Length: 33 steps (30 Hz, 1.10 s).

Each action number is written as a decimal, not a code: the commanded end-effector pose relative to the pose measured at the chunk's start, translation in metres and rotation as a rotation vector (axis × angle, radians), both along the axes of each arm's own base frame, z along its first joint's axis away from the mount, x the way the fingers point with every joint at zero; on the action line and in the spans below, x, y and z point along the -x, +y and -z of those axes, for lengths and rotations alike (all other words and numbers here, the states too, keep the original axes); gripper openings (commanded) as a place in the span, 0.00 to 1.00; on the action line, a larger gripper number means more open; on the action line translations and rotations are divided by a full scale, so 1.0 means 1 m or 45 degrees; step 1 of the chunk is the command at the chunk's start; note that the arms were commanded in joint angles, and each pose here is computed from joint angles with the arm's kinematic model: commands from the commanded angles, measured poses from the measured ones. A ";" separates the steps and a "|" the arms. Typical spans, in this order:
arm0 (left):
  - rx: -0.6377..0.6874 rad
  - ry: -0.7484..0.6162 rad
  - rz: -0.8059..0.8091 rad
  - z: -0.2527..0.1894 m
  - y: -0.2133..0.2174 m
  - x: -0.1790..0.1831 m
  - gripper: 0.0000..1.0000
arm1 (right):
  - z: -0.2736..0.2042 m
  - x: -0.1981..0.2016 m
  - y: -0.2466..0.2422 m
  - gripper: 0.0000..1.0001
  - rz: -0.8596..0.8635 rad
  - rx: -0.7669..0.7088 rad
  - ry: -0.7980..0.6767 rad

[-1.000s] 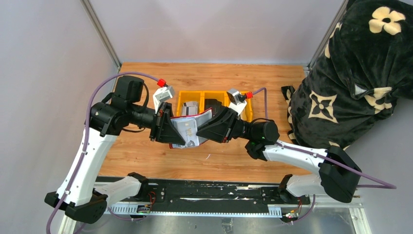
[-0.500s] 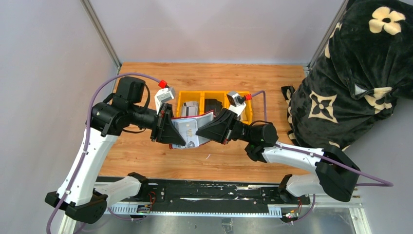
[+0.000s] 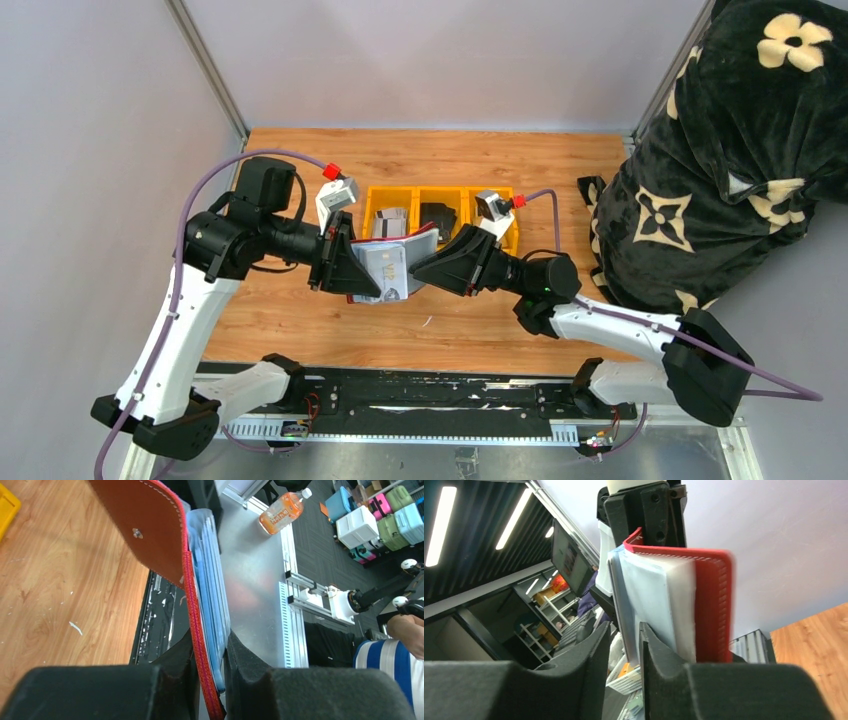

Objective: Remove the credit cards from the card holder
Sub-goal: Remove the credit card from the card holder.

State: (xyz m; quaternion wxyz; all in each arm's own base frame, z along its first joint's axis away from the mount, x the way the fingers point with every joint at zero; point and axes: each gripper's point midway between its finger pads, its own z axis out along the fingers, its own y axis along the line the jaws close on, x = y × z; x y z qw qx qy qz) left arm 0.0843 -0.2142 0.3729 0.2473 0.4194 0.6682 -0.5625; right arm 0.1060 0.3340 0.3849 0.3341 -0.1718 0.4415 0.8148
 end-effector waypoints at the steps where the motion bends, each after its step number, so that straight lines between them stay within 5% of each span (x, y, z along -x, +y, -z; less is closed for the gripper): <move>1: 0.035 -0.049 0.013 -0.010 0.000 0.002 0.19 | -0.015 0.011 0.000 0.36 -0.013 0.005 -0.108; 13: -0.005 -0.046 -0.031 -0.005 -0.001 -0.006 0.16 | -0.013 0.018 0.016 0.35 -0.020 0.096 -0.160; 23: -0.093 -0.026 -0.122 0.010 0.000 -0.022 0.18 | -0.025 0.024 0.022 0.01 -0.096 0.014 -0.190; 27: -0.061 -0.057 -0.092 0.005 0.001 -0.014 0.28 | -0.017 0.015 0.013 0.00 -0.044 0.014 -0.158; 33: 0.028 -0.052 0.007 -0.006 0.001 0.005 0.29 | -0.010 0.007 0.004 0.00 0.004 0.025 -0.117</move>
